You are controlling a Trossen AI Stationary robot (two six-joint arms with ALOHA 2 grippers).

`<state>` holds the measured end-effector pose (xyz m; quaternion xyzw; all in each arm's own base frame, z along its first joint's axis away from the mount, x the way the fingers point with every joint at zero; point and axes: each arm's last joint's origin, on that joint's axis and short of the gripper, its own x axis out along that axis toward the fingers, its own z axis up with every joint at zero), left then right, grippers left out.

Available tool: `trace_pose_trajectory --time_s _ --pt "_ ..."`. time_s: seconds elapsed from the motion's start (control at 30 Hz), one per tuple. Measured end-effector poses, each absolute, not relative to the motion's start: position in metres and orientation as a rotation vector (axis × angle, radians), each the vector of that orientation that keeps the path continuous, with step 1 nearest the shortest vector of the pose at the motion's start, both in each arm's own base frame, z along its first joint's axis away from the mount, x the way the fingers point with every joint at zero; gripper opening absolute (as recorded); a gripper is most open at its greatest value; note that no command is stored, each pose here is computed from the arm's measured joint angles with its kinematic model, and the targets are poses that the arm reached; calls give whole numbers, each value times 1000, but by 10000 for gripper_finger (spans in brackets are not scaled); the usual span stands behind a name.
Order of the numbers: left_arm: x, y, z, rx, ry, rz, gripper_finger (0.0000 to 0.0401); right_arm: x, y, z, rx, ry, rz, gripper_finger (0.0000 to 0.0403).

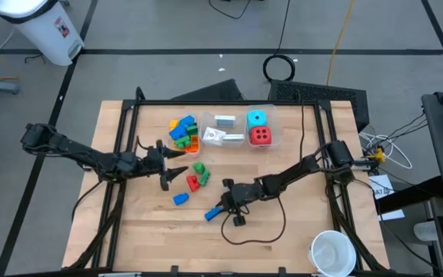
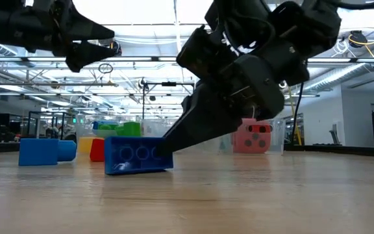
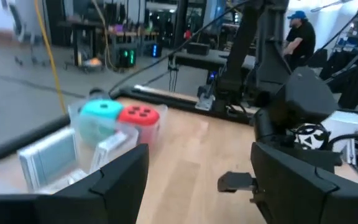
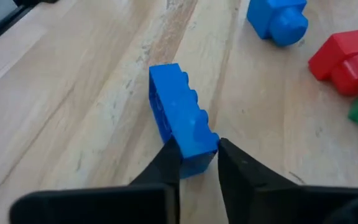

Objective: Pick & Place Toys
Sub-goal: Put the blue game piece into the left transparent bin

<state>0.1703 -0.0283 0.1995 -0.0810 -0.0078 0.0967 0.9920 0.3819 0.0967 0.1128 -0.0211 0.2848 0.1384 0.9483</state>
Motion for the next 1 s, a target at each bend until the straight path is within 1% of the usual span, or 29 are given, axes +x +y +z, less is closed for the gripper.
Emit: trace_pose_trajectory --time_s 0.13,0.27,0.4,0.5,0.7,0.77,0.87,1.0 --pt "170 -28 203 -69 -41 195 283 385 85 113 -34 581 261 25" --pt "170 -27 205 -29 -61 203 283 386 78 115 -57 575 250 20" --pt "171 -21 210 -48 -107 236 283 384 78 136 -129 521 241 18" --pt "172 -16 212 -112 -122 211 283 377 83 165 -242 456 147 17" --pt "179 -12 217 -219 -115 -3 282 359 99 215 -494 328 -140 17" --pt "182 -13 214 -191 -85 -26 282 355 101 227 -513 294 -220 17" --pt "186 -16 211 -115 -63 -37 282 355 98 236 -492 247 -272 17" --pt "195 -17 197 -11 8 47 282 358 85 238 -478 240 -309 16"
